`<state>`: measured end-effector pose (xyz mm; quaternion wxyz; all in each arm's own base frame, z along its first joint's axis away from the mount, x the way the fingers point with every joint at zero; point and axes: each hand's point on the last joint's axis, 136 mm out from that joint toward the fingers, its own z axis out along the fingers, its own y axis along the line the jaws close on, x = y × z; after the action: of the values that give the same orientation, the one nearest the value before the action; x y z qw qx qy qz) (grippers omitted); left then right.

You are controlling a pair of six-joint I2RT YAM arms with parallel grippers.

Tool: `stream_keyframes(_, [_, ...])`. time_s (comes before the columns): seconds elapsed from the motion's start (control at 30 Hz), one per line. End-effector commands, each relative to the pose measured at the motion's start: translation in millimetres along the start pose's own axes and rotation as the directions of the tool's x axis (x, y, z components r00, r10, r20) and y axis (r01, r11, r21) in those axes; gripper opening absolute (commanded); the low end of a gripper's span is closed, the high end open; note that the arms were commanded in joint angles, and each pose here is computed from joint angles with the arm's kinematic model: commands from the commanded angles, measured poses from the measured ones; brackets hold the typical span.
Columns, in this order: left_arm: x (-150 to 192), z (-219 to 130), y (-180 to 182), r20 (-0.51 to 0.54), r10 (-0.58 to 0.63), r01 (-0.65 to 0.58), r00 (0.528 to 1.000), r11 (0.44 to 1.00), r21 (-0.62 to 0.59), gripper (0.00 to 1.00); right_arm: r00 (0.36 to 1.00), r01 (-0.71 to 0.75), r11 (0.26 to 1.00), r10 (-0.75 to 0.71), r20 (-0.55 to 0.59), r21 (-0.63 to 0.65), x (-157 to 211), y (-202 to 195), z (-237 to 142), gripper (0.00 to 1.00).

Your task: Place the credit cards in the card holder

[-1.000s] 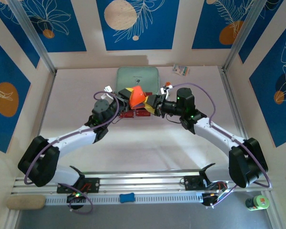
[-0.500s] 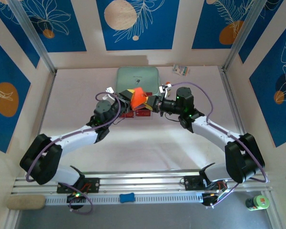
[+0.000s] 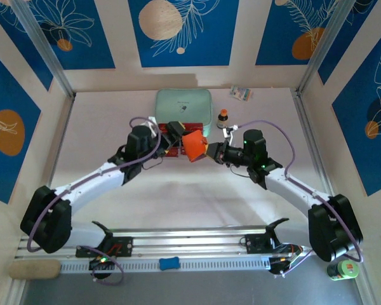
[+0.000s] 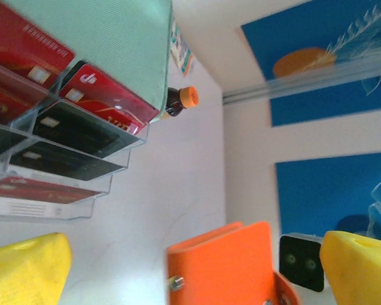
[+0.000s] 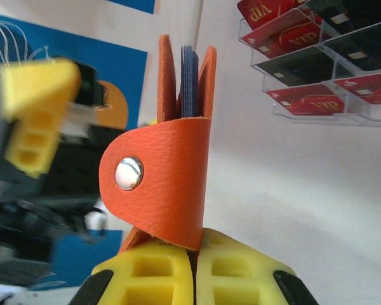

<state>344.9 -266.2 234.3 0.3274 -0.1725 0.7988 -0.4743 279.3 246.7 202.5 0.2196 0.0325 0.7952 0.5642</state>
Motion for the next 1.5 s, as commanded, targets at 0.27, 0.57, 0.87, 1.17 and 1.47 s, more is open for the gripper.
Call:
stream_keyframes(0.27, [22.6,11.9,10.6,-0.299,0.339,-0.426,0.892,0.852,-0.303,1.00,0.986,0.165,0.981,-0.163,-0.025,0.102,13.9,-13.3,3.5,0.00])
stream_keyframes(0.57, [30.1,25.2,16.8,-0.337,0.398,-0.509,0.853,0.776,-0.372,1.00,0.982,0.187,0.975,-0.184,-0.039,0.120,16.6,-10.9,7.4,0.00])
stream_keyframes(0.87, [39.8,37.6,17.2,-0.355,0.403,-0.522,0.844,0.772,-0.363,1.00,0.982,0.188,0.974,-0.184,-0.046,0.127,17.4,-9.9,10.5,0.00])
stream_keyframes(1.17, [51.1,38.3,29.3,-0.384,0.392,-0.529,0.836,0.760,-0.376,1.00,0.984,0.180,0.971,-0.177,-0.033,0.156,14.7,-13.9,8.3,0.00])
stream_keyframes(1.47, [47.0,9.6,39.5,-0.362,0.403,-0.532,0.840,0.743,-0.407,1.00,0.994,0.107,0.966,-0.113,0.010,0.235,5.7,-39.2,-1.1,0.00])
